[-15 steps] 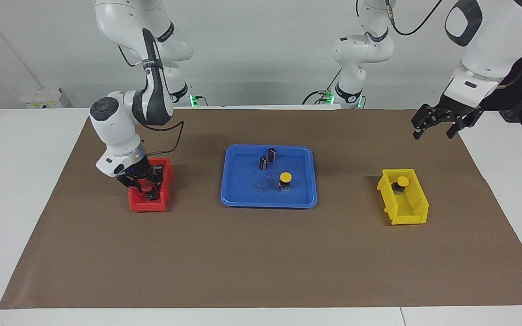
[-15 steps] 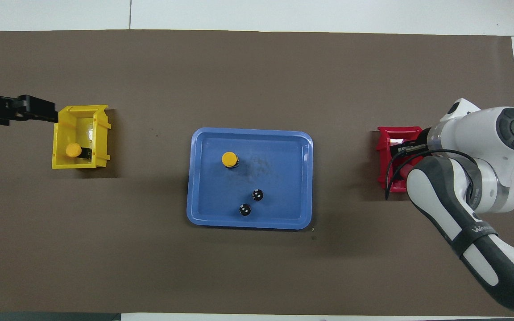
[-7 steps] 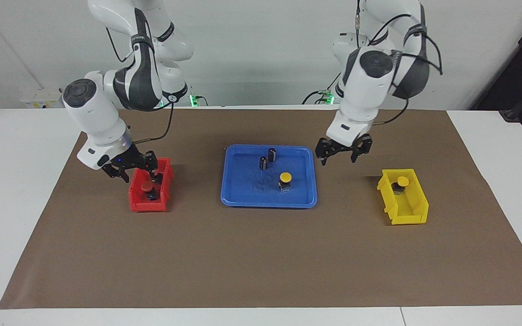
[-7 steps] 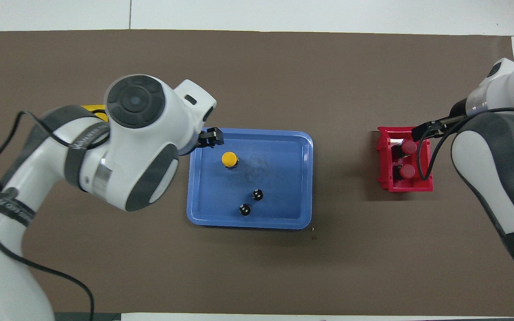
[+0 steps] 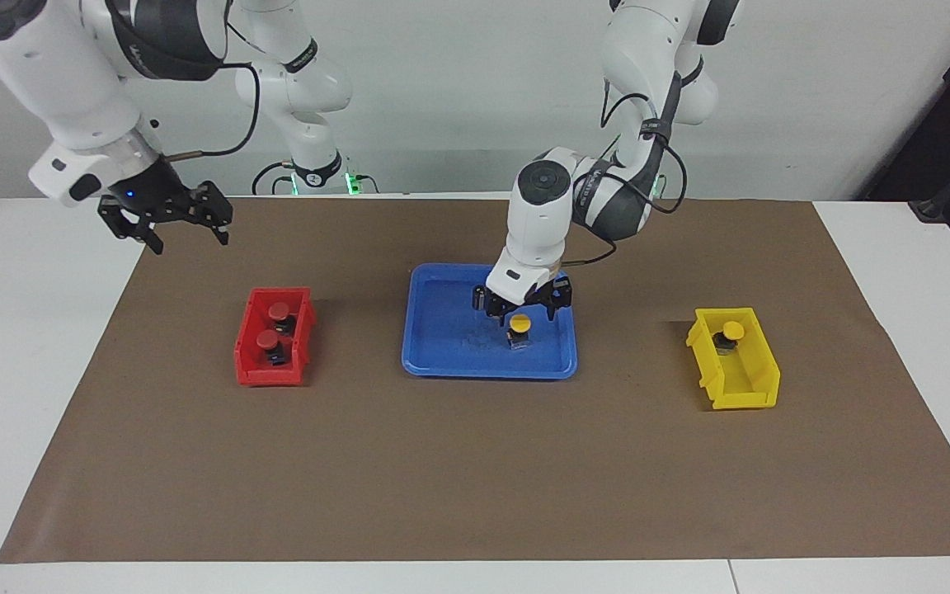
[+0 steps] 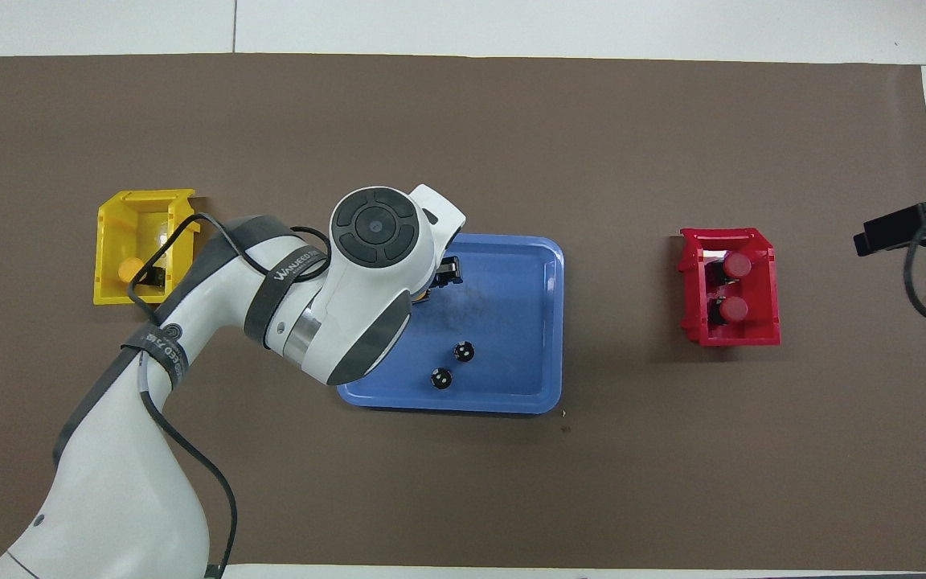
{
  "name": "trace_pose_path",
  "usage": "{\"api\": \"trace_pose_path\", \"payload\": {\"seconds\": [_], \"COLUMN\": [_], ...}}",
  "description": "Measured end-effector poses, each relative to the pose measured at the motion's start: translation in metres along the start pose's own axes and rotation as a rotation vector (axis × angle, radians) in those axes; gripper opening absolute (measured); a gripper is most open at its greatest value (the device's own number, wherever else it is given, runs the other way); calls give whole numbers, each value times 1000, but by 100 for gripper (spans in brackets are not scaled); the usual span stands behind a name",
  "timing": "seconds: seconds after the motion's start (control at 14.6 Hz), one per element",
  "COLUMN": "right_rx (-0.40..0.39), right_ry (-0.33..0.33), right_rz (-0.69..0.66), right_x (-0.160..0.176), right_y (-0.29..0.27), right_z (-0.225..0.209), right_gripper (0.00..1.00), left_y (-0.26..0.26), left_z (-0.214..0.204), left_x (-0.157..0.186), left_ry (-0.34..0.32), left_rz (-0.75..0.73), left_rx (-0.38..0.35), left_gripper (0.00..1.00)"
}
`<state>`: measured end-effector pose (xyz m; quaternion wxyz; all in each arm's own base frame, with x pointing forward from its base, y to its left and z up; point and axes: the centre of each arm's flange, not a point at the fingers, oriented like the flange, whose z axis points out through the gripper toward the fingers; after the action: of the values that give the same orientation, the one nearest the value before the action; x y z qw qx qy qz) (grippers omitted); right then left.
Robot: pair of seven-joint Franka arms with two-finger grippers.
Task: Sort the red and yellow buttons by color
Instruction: 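Grasp the yellow button and carry it to the yellow bin with the left gripper, then lower the yellow button into the yellow bin and open the left gripper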
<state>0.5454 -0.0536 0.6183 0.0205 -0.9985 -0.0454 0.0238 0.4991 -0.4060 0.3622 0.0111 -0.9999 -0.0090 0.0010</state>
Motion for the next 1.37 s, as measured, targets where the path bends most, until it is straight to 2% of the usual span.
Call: {"api": "trace_pose_path", "payload": {"seconds": [0.27, 0.34, 0.48, 0.62, 0.75, 0.89, 1.03, 1.17, 1.37], "right_rx": [-54, -56, -56, -55, -54, -55, -55, -55, -56], "right_ry": [-16, -19, -19, -23, -26, -25, -24, -23, -22], "right_rz": [19, 23, 25, 24, 22, 17, 12, 11, 11], "right_x": [-7, -6, -6, -6, -6, -5, -5, -5, -6], "right_y": [14, 16, 17, 16, 15, 12, 10, 9, 9], "right_z": [-5, -3, 0, 3, 4, 4, 3, 3, 2], "right_gripper": [100, 100, 100, 100, 100, 100, 100, 100, 100], "left_y": [-1, 0, 1, 2, -3, -34, -88, -163, -262], "left_z": [9, 9, 9, 6, -11, -50, -97, -133, -144], "left_x": [0, -1, -2, 0, 13, 44, 75, 105, 137], "left_ry": [-11, -11, -9, -1, 21, 29, 24, 8, 1], "left_rz": [-44, -75, -102, -113, -139, -183, -172, -141, -28], "left_rx": [9, 9, 8, 0, -14, -10, 3, 18, 40], "left_gripper": [94, 87, 59, 41, 41, 41, 41, 41, 41]}}
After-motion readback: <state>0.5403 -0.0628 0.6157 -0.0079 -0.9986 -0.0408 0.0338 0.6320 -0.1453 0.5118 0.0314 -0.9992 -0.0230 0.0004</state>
